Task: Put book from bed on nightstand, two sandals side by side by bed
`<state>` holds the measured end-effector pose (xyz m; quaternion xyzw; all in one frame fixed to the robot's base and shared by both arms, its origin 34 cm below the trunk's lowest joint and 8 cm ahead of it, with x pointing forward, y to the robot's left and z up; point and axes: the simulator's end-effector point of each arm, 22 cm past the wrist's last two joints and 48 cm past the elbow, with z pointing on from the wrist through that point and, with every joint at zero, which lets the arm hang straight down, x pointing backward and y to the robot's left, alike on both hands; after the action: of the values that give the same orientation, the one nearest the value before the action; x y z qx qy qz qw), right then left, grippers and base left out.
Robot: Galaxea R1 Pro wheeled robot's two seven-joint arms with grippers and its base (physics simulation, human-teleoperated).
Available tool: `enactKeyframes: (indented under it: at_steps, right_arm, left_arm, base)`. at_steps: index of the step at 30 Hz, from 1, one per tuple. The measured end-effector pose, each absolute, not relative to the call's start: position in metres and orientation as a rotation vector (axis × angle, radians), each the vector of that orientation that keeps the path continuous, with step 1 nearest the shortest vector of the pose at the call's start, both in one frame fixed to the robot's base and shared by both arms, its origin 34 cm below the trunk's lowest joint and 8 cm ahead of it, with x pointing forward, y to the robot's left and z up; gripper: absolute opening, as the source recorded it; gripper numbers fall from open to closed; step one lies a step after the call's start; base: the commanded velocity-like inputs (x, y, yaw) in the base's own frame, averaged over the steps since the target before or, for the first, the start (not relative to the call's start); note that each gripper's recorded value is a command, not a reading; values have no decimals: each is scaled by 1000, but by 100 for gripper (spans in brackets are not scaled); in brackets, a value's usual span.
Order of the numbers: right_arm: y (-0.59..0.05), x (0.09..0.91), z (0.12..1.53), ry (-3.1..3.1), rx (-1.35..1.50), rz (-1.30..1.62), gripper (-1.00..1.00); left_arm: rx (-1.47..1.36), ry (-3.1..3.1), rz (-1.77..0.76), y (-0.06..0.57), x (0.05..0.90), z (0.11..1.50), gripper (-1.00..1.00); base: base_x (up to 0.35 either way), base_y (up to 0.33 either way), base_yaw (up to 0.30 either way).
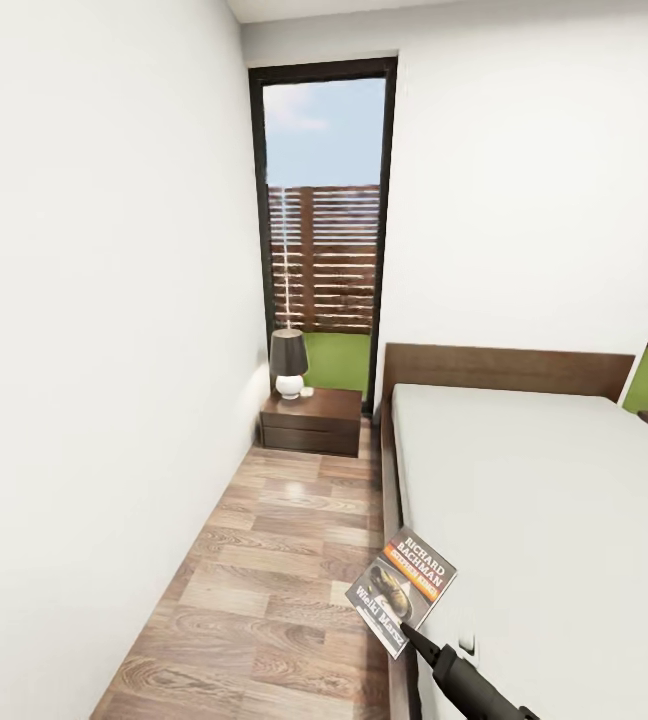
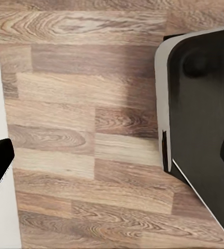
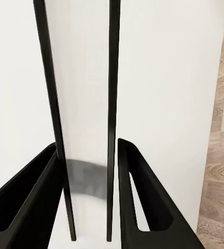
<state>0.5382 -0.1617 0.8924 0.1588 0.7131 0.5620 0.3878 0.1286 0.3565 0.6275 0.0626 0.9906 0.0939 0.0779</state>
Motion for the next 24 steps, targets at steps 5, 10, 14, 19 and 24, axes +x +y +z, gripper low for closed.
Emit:
enactKeyframes:
  at_steps: [5, 10, 14, 19, 24]
  right_arm:
    - [-162, 538, 892, 1814, 404, 1430, -100]
    - [-162, 538, 892, 1814, 404, 1430, -100]
    - [-162, 538, 892, 1814, 404, 1430, -100]
    - [-162, 538, 892, 1814, 404, 1430, -100]
    - [-161, 538, 892, 1815, 403, 1430, -100]
  left_arm:
    - [245, 2964, 260, 348, 129, 626, 100]
    - [270, 2963, 249, 343, 129, 626, 100]
    - [281, 2962, 243, 340, 129, 625, 100]
    - [285, 2962, 240, 339, 129, 625, 100]
    - [287, 2962, 240, 339, 129, 625, 100]
  base:
    - [29, 123, 0]
    - [39, 105, 0]
    - [17, 44, 0]
    - [8, 21, 1]
    - [3, 8, 32]
